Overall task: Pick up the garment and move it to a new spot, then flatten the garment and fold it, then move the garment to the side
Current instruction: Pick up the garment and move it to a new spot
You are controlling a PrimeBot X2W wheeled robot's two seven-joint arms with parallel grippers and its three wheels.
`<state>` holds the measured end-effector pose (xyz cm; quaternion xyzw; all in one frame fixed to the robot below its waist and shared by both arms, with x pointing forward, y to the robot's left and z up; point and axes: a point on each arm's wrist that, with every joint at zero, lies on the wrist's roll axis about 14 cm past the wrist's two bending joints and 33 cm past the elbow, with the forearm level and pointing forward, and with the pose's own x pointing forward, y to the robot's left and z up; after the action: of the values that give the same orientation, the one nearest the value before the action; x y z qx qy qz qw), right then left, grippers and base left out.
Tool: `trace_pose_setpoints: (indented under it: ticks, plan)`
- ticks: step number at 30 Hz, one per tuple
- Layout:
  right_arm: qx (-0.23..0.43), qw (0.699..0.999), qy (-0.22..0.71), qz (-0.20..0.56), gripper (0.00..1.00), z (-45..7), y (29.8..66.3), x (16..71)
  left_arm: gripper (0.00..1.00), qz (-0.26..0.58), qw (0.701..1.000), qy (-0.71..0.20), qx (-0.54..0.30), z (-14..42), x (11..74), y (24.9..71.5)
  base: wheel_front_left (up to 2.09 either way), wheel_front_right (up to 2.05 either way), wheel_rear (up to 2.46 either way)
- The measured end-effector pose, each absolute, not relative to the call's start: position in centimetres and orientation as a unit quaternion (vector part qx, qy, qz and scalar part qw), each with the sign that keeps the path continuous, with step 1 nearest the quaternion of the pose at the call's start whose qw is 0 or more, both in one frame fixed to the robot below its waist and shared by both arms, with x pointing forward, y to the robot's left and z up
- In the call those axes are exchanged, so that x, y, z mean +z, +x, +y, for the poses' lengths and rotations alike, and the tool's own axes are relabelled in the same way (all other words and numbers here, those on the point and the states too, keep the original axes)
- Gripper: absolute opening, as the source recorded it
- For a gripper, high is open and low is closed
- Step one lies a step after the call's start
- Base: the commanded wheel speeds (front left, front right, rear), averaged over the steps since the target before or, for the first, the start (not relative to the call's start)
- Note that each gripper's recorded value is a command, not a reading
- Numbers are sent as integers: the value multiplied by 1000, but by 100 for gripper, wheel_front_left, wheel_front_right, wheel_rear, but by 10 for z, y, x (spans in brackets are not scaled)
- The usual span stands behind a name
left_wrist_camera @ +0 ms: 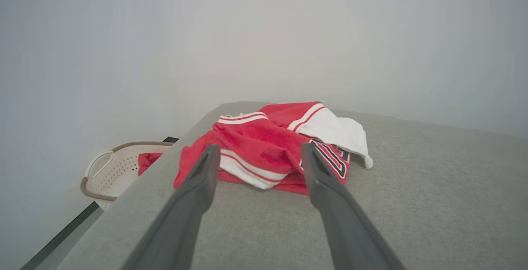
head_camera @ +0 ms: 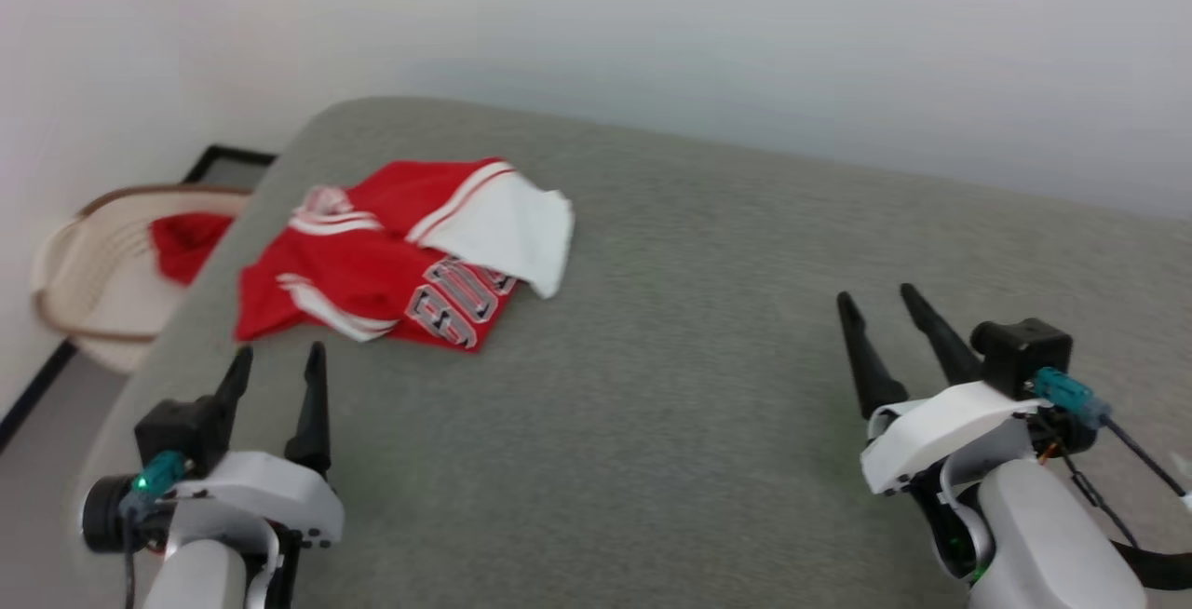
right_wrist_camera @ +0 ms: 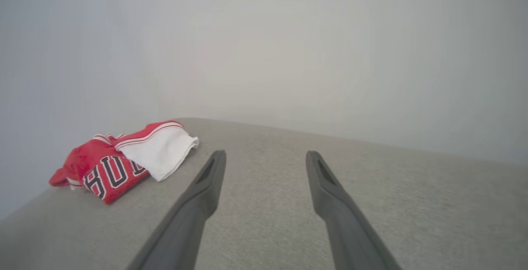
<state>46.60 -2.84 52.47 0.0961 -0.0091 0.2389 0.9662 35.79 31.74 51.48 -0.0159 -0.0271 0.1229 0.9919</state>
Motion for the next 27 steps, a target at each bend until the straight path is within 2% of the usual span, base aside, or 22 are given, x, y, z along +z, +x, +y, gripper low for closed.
trace_pose_setpoints:
  ticks: [19,27]
  plan:
    - [441,892,100,22,100,131,424,515,100,-27,948,-27,316,396,503,234,0,0,0]
    - [468,876,108,37,100,153,415,506,100,-19,938,-29,345,404,498,217,0,0,0]
